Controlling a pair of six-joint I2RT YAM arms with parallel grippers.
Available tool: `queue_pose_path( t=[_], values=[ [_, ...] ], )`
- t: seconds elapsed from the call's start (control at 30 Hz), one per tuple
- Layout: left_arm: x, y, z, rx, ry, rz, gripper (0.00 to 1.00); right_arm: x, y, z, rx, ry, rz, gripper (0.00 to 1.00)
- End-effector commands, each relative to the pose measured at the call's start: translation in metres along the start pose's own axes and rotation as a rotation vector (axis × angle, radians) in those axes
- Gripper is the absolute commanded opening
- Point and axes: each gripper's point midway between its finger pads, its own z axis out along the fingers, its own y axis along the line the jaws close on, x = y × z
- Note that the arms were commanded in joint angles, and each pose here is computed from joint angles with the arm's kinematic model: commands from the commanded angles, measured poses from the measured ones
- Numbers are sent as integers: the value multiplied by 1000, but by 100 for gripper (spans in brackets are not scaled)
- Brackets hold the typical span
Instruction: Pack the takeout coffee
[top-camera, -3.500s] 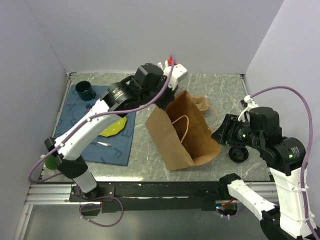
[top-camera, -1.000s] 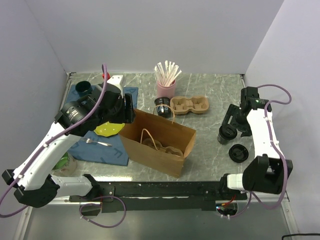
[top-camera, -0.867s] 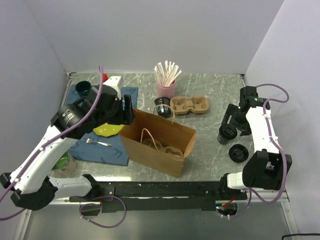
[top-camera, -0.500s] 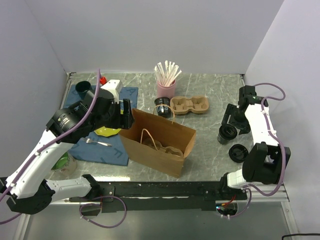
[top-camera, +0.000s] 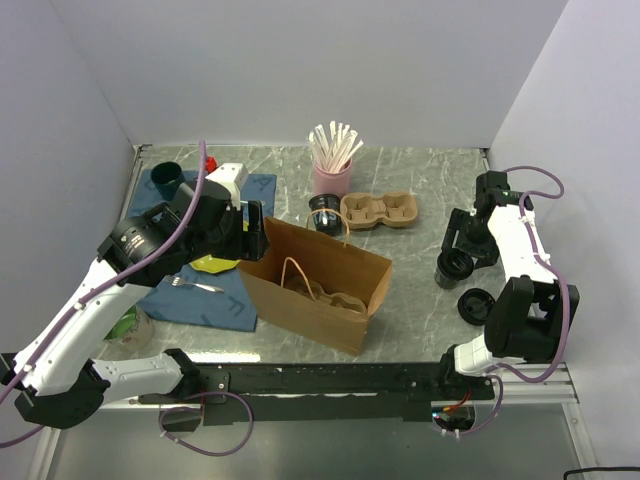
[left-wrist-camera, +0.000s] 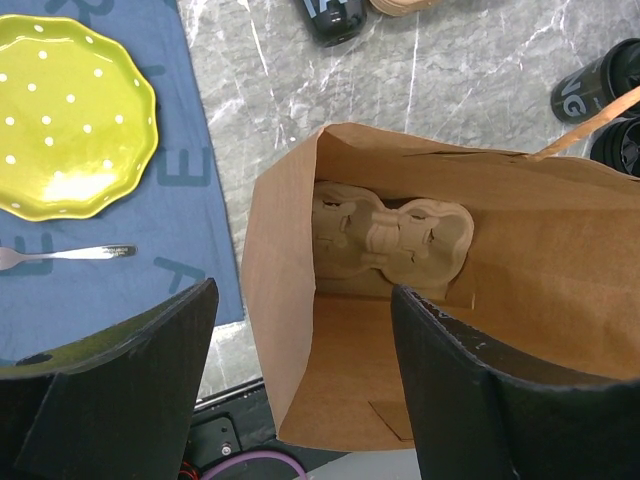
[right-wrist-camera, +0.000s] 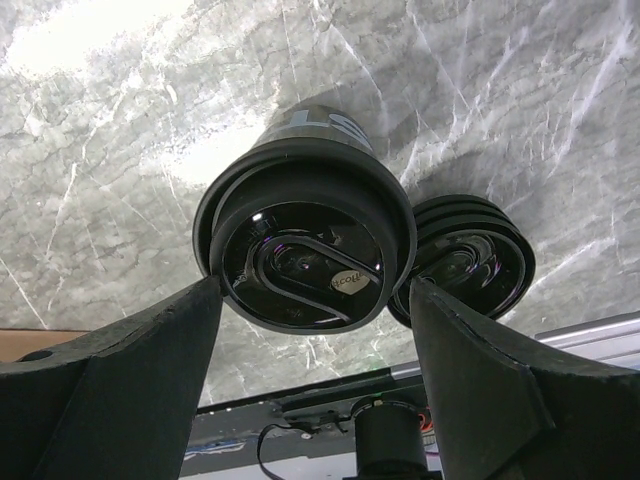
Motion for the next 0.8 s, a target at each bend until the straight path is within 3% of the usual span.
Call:
queue_pose_path(
  t=[0.0, 0.77],
  values=[
    [-5, -4, -2, 24, -22, -11, 75, -2, -5, 3, 22, -5, -3, 82],
    [-2, -1, -6, 21, -21, -6, 75, -12, 4, -19, 17, -63, -22, 87]
  ],
)
